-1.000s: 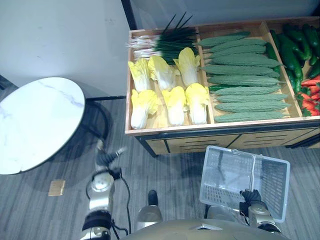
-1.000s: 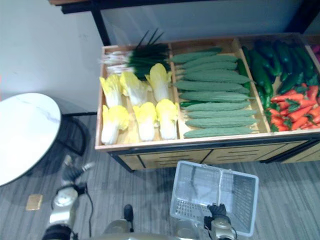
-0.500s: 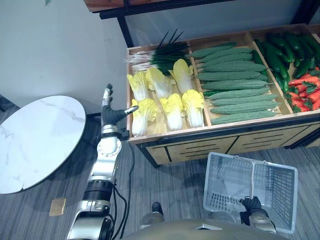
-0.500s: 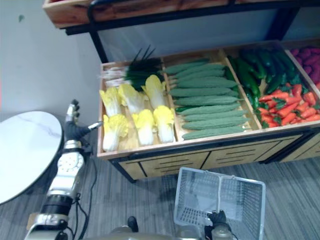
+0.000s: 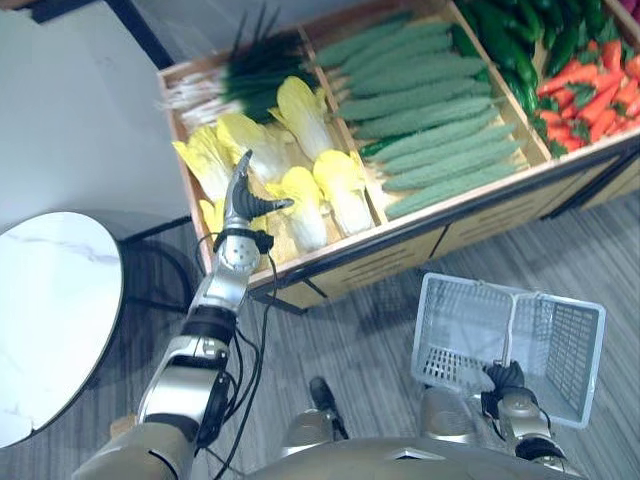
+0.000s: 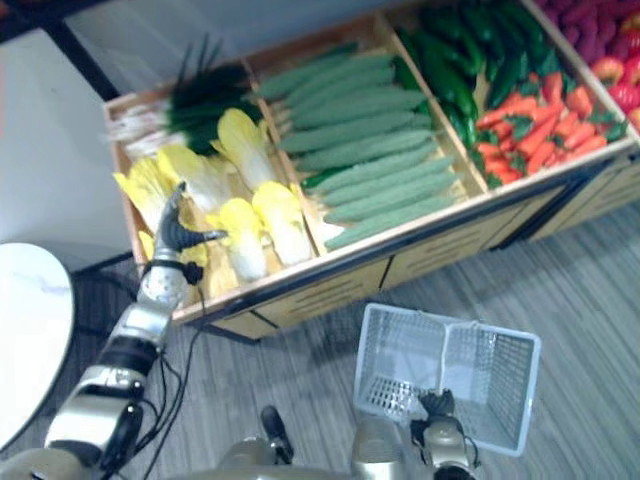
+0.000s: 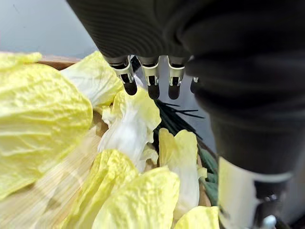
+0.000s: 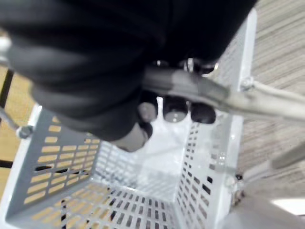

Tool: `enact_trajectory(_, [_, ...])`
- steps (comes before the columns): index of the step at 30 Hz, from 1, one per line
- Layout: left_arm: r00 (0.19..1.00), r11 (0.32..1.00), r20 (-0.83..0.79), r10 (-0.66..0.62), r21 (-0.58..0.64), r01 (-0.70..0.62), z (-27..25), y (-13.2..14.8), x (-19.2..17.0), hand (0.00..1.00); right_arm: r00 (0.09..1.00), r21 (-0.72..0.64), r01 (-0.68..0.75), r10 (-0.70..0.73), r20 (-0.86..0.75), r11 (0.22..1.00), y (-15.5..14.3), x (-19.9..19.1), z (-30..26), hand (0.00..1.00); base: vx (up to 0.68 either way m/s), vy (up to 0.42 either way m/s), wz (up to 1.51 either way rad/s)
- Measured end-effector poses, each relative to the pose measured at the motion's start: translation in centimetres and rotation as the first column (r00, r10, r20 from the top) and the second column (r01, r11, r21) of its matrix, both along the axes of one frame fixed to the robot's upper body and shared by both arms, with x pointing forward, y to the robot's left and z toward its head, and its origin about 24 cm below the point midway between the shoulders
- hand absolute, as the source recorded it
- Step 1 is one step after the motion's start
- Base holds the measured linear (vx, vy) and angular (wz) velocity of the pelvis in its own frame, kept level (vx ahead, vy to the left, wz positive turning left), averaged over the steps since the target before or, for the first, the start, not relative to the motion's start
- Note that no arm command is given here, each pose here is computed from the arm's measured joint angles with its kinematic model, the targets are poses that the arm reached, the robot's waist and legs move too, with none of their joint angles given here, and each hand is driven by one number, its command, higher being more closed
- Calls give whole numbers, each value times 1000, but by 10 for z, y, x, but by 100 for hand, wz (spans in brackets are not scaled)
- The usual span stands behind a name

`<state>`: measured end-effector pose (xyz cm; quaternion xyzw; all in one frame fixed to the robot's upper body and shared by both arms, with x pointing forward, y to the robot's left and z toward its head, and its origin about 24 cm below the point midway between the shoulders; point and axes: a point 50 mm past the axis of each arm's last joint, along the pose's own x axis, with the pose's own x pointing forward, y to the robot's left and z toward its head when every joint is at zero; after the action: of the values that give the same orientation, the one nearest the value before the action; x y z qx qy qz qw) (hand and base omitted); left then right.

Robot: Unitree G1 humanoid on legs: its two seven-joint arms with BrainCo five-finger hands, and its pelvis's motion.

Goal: Pick vegetable in the basket

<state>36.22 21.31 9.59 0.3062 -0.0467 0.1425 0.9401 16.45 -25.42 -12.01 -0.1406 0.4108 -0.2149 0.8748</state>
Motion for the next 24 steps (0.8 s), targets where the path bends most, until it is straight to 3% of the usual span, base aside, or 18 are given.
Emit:
enact_trajectory(7, [999,999,2,43,3,-43,11,4,12,0,995,0,34,-34,94,999,1,24,13,100,-33,-5,-18])
enact_trajectory(8, [999,999,24,44,7,-44,19,4,15,100,994,1,45,-44,102,999,1,25,14,100,-30,-3,-3])
enact_trajectory(24, [999,1000,29,17,-16,-16,44,-7,32,100,988,3,45,-45,150,999,7,38,21,100,12,0,-3])
